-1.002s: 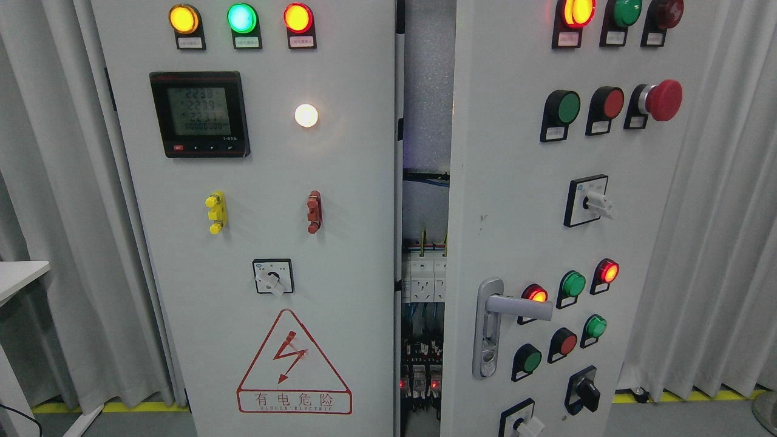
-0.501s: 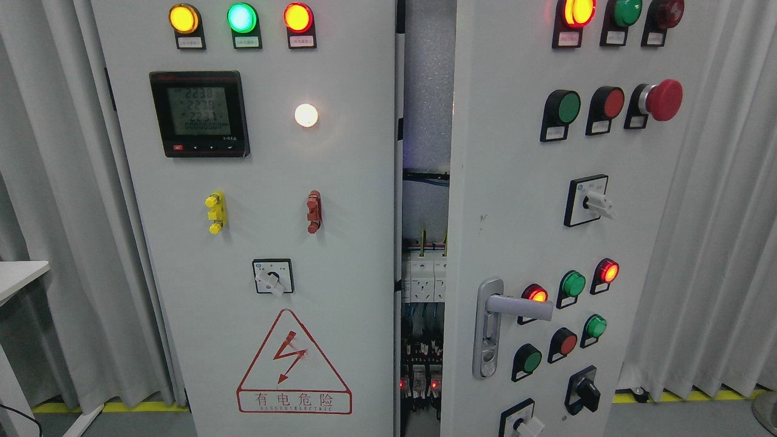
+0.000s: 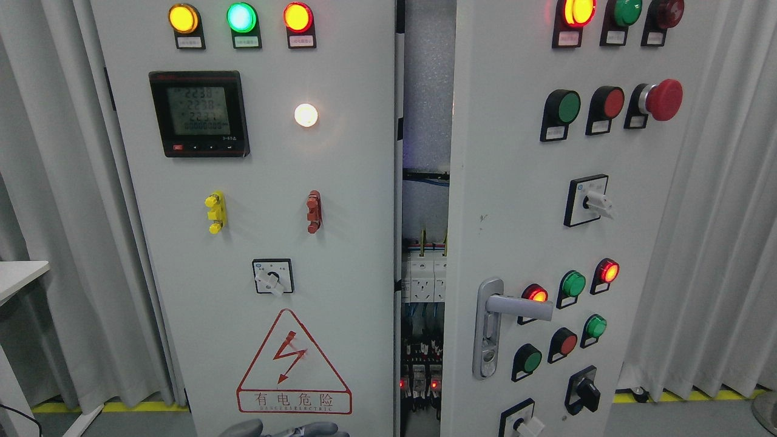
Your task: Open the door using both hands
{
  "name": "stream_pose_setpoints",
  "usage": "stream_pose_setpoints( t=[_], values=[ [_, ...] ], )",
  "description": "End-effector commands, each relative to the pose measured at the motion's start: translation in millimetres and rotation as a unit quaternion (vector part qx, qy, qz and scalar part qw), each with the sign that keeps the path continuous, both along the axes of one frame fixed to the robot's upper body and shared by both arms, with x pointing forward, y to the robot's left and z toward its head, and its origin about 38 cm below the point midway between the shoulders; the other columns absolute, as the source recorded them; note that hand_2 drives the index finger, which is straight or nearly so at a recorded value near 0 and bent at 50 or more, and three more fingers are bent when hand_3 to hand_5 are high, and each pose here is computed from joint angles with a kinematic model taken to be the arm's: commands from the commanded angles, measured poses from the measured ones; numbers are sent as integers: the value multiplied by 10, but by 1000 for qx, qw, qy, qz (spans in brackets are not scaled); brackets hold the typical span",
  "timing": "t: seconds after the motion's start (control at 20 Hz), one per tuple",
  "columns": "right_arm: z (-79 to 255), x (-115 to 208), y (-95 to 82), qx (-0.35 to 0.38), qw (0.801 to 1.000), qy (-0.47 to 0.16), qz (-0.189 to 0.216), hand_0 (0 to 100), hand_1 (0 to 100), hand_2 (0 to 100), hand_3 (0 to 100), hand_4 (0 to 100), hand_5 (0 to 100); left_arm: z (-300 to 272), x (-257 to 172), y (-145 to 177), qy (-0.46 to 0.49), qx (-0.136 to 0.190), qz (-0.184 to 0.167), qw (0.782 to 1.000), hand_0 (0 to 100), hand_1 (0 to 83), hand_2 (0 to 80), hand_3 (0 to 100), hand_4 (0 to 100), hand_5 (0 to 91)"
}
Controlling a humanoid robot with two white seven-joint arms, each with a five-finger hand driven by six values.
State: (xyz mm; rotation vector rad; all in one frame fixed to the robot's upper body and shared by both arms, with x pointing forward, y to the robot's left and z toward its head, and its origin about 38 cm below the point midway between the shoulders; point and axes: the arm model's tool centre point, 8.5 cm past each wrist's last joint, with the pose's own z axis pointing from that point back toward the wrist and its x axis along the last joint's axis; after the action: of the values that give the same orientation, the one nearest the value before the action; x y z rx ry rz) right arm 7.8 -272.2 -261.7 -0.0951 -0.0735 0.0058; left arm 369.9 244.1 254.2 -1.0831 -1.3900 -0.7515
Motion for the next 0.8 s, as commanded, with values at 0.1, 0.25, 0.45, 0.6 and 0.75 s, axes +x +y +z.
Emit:
stream_pose_setpoints(
  t=[0.1,0.25,0.45,0.6,0.75],
  values=[
    [0,150,-8,-1,1000,-18,2,219,0,0,0,0,0,906,323,-133,-78,-19,-19,997,290,0,27,29,33,0],
    [1,150,-18,-2,1000,-18,2,219,0,0,0,0,0,1133,345,-203,-99,-25,-35,994,290,0,27,29,33,0],
    [1,140,-18,-2,1000,-18,2,219,0,0,0,0,0,1207,454,-288,-71,-30,-46,996,290,0,28,29,33,0],
    [0,150,-8,-1,1000,-18,2,219,0,0,0,0,0,1348,515,-300,-81,-32,-48,995,290,0,28,29,33,0],
    [0,145,-7,-1,1000,-18,2,219,0,0,0,0,0,1423,647,-462,-80,-21,-64,995,291,0,28,28,34,0]
  ],
)
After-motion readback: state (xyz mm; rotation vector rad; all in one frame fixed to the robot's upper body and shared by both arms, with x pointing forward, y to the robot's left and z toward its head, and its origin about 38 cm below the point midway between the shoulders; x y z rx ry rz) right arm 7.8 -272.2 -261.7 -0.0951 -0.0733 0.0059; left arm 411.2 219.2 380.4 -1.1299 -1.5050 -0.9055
